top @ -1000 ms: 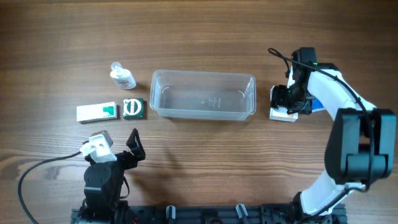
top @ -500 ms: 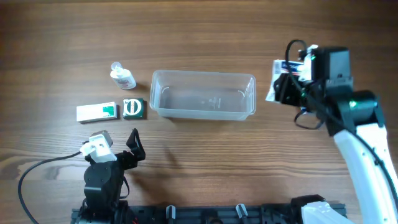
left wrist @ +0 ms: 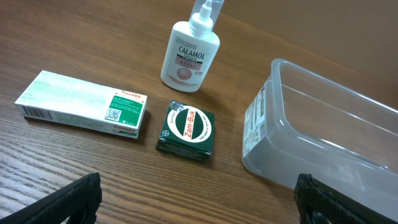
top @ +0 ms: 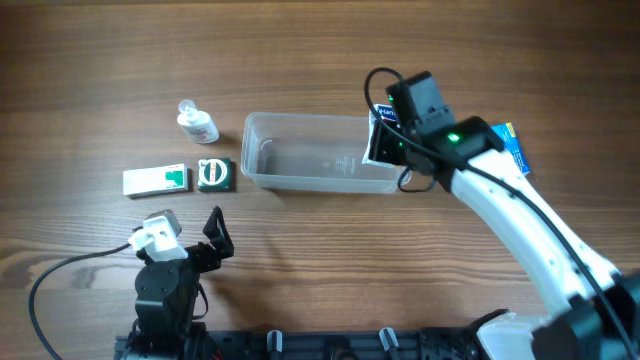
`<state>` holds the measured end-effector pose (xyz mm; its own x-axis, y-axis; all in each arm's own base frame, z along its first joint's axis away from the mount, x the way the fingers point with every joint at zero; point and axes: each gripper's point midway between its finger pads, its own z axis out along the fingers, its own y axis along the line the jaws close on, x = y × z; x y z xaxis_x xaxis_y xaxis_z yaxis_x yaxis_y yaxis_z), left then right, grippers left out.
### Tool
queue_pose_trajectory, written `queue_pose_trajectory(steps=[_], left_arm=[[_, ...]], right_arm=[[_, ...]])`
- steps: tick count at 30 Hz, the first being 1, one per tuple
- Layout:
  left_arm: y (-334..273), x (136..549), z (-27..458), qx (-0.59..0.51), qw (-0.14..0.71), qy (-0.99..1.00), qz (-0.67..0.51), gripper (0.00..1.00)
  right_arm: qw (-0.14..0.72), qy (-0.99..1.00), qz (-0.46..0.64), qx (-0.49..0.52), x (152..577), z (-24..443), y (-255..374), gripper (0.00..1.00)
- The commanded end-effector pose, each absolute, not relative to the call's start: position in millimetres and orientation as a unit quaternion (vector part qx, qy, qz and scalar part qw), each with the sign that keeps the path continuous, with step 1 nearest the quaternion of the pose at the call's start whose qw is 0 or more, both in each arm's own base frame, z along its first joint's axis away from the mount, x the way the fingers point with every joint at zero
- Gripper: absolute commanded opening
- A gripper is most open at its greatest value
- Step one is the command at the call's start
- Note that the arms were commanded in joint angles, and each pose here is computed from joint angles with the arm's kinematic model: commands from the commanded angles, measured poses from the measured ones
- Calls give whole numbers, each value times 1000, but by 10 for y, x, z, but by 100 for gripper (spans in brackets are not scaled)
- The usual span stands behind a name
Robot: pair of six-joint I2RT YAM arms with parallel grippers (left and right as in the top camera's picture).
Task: Pack container
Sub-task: 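Lift the Hansaplast box and carry it over the container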
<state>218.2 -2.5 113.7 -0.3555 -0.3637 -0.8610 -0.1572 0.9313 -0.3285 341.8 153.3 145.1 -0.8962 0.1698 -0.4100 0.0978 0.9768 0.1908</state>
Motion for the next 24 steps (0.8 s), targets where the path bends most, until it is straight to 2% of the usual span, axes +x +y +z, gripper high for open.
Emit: queue_pose_trajectory(steps=[1,9,11,15,20,24], left_arm=[[-22,2185,1151,-152,549,817,-92,100],[-22,2185,1151,-152,549,817,-92,100],[-22,2185,1151,-152,549,817,-92,100],[-22,2185,1150,-152,549,817,-92,100],[-22,2185,1151,-152,549,817,-91,100],[-22,2185,1151,-152,549,817,-92,100]], right_arm=[[195,975,48,96,3497,1137,1487,64],[149,984,20,91,3489,722,1486,64],[147,985,19,87,3486,708,1485,64],[146,986,14,80,3476,707,1471,72],[147,986,15,80,3469,727,1468,70],[161,985,18,66,3489,830,1469,73]])
